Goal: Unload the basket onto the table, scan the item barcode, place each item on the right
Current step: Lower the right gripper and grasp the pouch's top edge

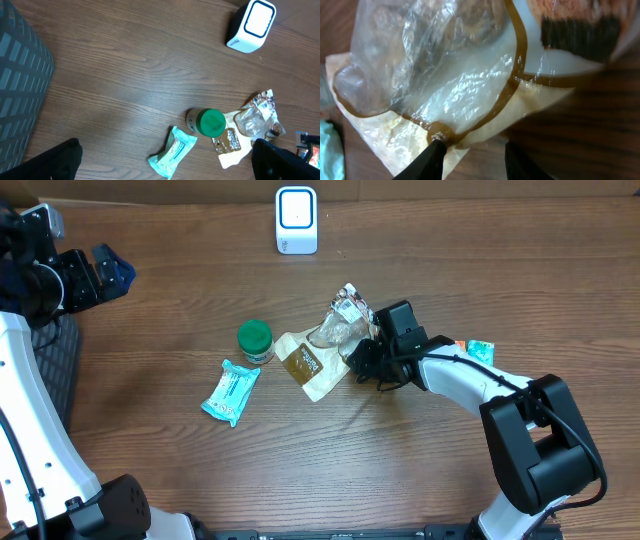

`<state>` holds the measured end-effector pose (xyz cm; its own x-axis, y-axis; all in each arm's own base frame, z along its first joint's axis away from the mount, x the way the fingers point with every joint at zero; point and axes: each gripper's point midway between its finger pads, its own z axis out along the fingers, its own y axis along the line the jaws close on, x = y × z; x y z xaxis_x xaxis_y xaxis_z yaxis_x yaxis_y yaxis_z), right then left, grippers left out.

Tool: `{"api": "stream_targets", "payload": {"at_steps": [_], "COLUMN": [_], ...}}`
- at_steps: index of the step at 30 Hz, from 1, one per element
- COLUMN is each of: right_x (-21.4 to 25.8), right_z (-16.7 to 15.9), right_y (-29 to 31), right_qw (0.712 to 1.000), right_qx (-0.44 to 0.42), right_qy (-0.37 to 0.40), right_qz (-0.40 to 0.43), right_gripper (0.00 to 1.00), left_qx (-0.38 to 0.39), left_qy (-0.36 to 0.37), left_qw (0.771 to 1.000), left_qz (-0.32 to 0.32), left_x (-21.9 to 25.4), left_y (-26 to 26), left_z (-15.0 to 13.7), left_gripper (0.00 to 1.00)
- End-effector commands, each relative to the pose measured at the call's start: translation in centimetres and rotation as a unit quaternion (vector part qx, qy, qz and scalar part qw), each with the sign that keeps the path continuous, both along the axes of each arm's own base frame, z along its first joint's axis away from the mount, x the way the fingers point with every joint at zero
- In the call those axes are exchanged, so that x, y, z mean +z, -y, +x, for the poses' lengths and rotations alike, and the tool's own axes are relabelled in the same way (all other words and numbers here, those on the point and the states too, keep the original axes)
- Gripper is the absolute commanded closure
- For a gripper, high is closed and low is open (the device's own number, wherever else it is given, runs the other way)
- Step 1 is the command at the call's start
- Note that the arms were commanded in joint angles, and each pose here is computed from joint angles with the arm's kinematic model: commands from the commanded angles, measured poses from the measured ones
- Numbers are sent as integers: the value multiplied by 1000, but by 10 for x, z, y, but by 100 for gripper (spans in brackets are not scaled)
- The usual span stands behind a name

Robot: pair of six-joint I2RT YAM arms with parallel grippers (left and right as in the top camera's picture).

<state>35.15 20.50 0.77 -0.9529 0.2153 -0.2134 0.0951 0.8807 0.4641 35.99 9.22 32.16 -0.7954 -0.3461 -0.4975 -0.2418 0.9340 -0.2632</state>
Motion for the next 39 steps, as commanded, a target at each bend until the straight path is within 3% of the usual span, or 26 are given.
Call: {"api": "stream_targets", "payload": {"at_steps": [1, 6, 18, 22, 31, 39], "right_x": [-8, -3, 16, 14, 39, 60], "right_z": [1, 11, 37, 34, 13, 16], "right_y": [6, 3, -7, -6, -7, 11], "right_qw": [1000, 999, 995, 996, 989, 991], "right_qx": [-20, -22, -24, -19, 116, 112], "right_qy": [5, 29, 93, 86, 51, 19], "right_qz": [-14, -6, 24, 19, 75, 71], "right_gripper": [63, 65, 96, 96, 96, 94], "left_qx": [-11, -11, -11, -11, -11, -11], "left_qy": [12, 13, 12, 12, 12, 13], "left_qw": [1000, 1000, 1000, 1000, 1000, 1000], "left_qz": [7, 6, 7, 6, 7, 7], "left_x": [7, 8, 7, 7, 7, 8], "left_y": [3, 3, 3, 3, 3, 3], "left_z": [0, 0, 0, 0, 0, 0], "left_gripper": [0, 0, 0, 0, 0, 0]}}
